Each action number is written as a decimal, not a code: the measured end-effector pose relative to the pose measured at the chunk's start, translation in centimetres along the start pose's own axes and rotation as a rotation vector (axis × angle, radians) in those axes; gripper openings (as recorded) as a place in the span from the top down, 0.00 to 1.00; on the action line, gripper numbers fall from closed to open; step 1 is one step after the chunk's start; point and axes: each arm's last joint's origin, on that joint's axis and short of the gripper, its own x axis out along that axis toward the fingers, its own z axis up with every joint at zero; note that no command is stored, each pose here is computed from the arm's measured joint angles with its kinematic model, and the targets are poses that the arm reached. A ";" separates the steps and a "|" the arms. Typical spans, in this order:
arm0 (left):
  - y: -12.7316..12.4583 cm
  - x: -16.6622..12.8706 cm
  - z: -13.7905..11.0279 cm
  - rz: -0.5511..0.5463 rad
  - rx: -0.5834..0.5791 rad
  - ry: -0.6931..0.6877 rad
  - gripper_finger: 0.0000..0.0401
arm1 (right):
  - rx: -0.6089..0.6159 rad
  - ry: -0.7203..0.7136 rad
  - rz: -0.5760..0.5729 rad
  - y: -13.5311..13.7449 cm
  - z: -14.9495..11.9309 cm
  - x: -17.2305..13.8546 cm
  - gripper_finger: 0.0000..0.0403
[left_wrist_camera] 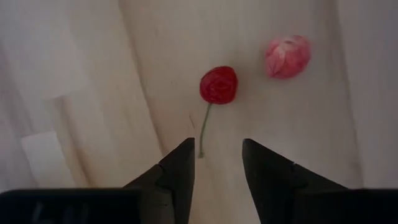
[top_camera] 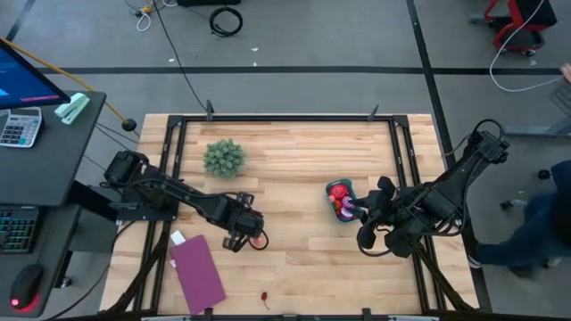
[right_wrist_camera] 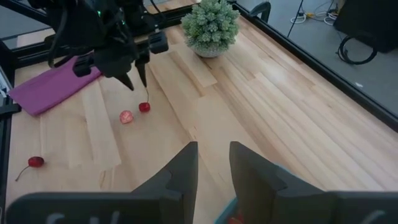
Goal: Pick and placing Produce into tupperware
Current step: Put the cherry in the basket
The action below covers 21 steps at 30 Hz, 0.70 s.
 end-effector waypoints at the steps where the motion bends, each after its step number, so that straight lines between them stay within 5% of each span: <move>1: 0.0 0.0 0.0 -0.004 -0.018 -0.001 0.64 | 0.001 0.000 0.000 0.0 0.0 0.0 0.75; 21: 1.3 2.9 0.1 0.014 -0.053 0.081 0.67 | 0.000 0.000 0.000 0.0 0.0 0.0 0.75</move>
